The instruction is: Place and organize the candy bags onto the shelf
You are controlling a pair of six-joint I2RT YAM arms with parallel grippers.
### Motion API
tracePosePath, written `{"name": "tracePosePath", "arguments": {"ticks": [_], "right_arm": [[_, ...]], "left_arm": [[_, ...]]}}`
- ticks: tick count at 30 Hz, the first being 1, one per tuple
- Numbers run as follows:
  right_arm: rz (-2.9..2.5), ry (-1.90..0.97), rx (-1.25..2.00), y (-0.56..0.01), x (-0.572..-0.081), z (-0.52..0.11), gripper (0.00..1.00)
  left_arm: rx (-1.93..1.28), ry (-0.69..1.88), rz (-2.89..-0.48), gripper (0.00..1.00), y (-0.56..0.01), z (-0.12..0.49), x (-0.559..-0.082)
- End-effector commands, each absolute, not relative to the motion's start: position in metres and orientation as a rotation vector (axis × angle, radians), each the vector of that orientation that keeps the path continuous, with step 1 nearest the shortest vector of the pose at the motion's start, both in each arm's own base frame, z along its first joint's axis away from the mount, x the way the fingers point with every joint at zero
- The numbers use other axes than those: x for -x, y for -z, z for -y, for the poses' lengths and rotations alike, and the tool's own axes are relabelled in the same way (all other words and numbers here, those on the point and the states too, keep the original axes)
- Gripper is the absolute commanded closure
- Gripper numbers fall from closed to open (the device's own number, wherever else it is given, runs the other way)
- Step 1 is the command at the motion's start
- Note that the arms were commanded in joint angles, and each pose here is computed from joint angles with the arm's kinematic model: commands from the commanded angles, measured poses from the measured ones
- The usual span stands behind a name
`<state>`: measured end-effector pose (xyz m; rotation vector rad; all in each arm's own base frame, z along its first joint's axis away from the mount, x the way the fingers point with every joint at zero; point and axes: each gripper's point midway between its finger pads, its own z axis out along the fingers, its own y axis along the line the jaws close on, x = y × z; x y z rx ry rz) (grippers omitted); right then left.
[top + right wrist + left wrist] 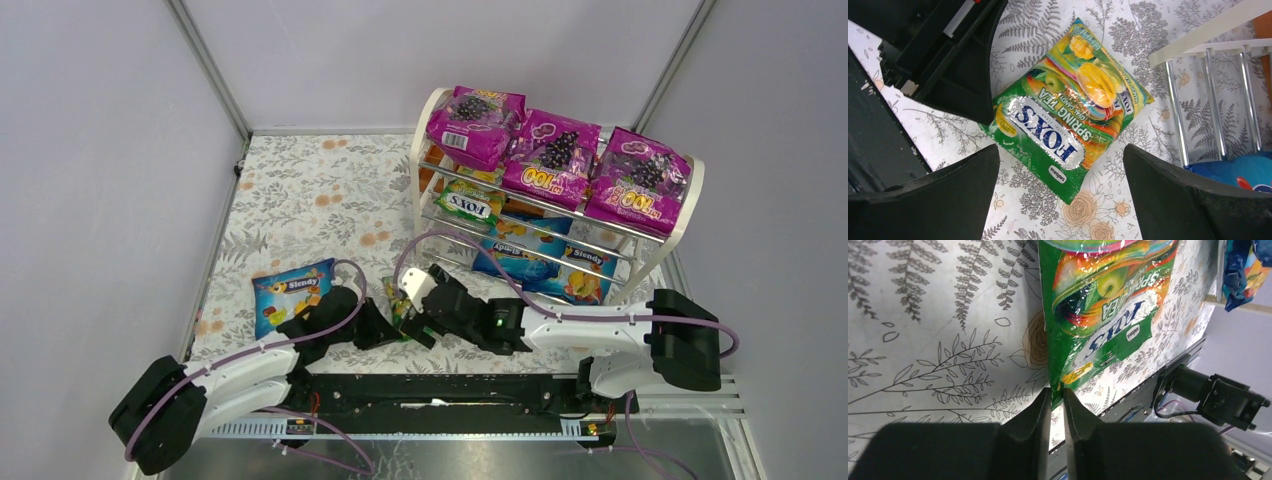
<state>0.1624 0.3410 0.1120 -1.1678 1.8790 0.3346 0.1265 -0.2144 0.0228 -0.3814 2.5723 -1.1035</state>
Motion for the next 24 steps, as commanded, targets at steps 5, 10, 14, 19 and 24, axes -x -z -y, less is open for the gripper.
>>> {"name": "tracePosePath", "arguments": {"ticks": [5, 10, 14, 19, 24], "right_arm": [[-1.645, -0.459, 1.327, -0.125, -0.149, -0.36, 0.0], [-1.469, -0.388, 1.486, -0.115, -0.149, -0.358, 0.0], [-1.335, -0.324, 1.532, -0.108, -0.155, -0.361, 0.0], [-1.286, -0.15, 1.534, -0.097, -0.178, -0.362, 0.0], [-1.22, -0.023, 1.574, -0.092, -0.192, -0.366, 0.0]], "left_arm": [[0.281, 1.239, -2.405, 1.0, -0.066, 0.231, -0.143], [0.251, 1.287, -2.354, 1.0, -0.094, 0.234, -0.144], [0.22, 1.323, -2.327, 1.0, -0.116, 0.238, -0.144], [0.15, 1.303, -2.321, 1.0, -0.127, 0.24, -0.146], [0.113, 1.247, -2.344, 1.0, -0.125, 0.237, -0.147]]}}
